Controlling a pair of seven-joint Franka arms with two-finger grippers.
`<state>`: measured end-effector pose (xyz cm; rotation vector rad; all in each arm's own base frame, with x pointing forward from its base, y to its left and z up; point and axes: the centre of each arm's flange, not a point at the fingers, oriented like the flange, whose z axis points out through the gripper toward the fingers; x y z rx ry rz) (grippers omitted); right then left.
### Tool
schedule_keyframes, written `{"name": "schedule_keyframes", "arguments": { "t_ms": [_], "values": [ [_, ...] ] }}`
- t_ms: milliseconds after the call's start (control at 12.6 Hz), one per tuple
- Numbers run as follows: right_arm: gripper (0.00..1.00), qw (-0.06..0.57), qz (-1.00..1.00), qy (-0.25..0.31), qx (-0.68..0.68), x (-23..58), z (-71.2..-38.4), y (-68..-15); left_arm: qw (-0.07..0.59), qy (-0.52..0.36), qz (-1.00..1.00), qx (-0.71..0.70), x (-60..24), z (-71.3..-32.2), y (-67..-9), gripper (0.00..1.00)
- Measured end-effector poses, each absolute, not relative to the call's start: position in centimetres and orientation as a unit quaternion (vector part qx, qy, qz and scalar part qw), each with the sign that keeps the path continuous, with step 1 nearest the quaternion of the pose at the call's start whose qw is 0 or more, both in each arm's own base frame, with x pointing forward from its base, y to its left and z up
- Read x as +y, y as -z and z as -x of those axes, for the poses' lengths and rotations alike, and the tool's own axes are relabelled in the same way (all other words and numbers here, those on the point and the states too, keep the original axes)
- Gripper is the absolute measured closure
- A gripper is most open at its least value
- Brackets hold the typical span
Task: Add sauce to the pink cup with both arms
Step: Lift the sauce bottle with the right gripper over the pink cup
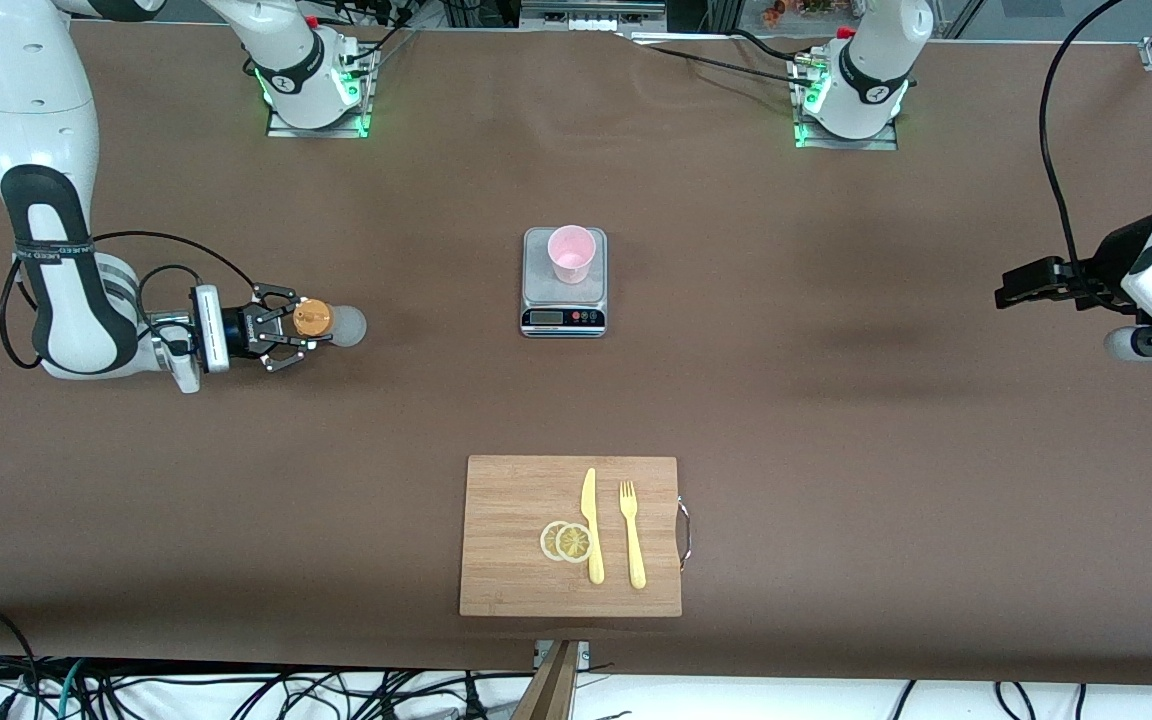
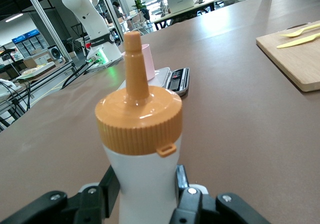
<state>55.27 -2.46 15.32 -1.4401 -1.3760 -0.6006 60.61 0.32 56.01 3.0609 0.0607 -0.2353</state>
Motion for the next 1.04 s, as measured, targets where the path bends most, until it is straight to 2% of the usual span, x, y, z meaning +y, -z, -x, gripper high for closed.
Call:
{"name": "schedule_keyframes", "arguments": {
  "t_ms": [159,319,637,1035],
  "values": [
    [0.63,0.509,0.604,0.24,-0.564,-2.1,-56.2,-16.2,0.036,0.077,-0.996,0.02,0.3,-60.6,-56.0,0.0],
    [0.65,0.51,0.616,0.213,-0.561,-0.9,-57.9,-18.4,0.036,0.077,-0.996,0.02,0.3,-60.6,-56.0,0.0],
    [0.66,0.473,0.656,0.107,-0.578,4.8,-60.9,-26.3,0.036,0.077,-0.996,0.02,0.3,-60.6,-56.0,0.0],
    [0.66,0.395,0.703,-0.004,-0.591,13.0,-60.7,-33.9,0.036,0.077,-0.996,0.02,0.3,-60.7,-55.9,0.0]
  ]
}}
